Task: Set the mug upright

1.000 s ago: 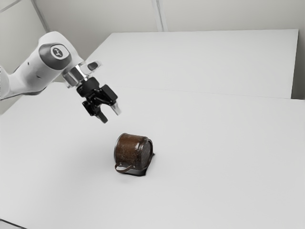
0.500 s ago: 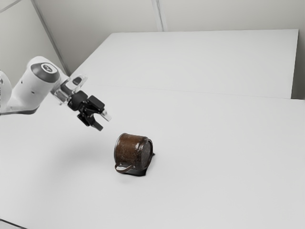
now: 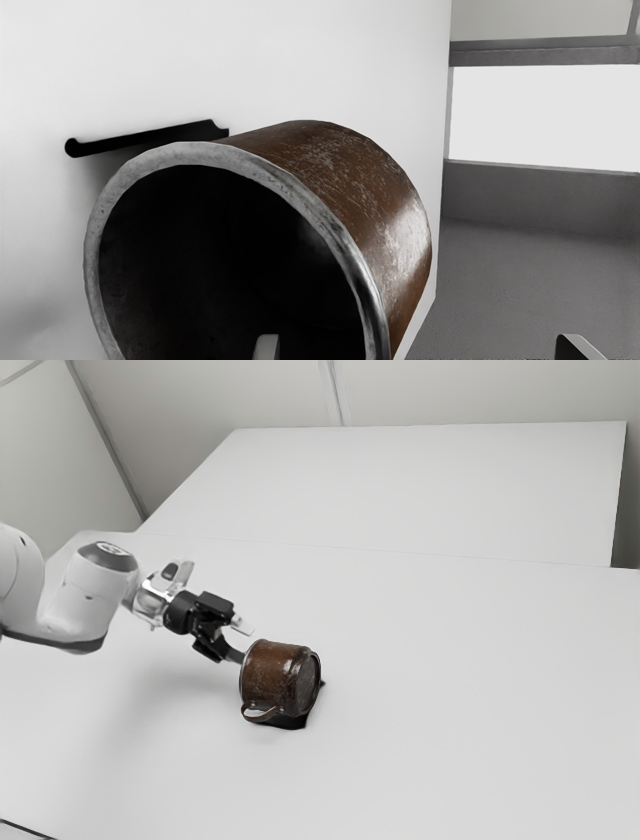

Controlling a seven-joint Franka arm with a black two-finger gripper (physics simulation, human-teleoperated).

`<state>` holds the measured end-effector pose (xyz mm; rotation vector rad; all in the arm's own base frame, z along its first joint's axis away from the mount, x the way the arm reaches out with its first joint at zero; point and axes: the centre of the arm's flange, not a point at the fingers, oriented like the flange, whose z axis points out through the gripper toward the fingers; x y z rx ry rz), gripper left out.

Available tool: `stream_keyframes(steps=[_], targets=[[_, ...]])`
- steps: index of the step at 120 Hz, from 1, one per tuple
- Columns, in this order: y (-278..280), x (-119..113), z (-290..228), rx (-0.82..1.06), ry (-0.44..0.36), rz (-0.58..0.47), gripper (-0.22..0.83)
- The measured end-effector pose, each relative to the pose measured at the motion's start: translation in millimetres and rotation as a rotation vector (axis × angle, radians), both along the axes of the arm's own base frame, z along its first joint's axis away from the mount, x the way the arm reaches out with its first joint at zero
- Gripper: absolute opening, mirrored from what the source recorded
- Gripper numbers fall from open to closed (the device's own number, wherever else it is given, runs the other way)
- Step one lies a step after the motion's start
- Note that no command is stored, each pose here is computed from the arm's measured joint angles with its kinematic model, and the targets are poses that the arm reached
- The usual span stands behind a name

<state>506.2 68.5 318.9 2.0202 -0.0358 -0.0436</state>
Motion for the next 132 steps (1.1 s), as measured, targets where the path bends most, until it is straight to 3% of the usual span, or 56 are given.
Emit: stream_keyframes(steps=[35,58,77,96,112,132], targets=[[-12,-19,-20,-0.139,0.008,0.028,0.61],[-18,-23,-23,-0.177,0.007,0.032,0.15],[-20,-25,-27,-0.185,0.006,0.032,-0.05],[-21,-24,-20,-0.183,-0.015,0.025,-0.12],[-22,-21,23,-0.149,-0.103,-0.003,-0.15],[-10,-11,84,0.112,-0.197,-0.138,-0.16]])
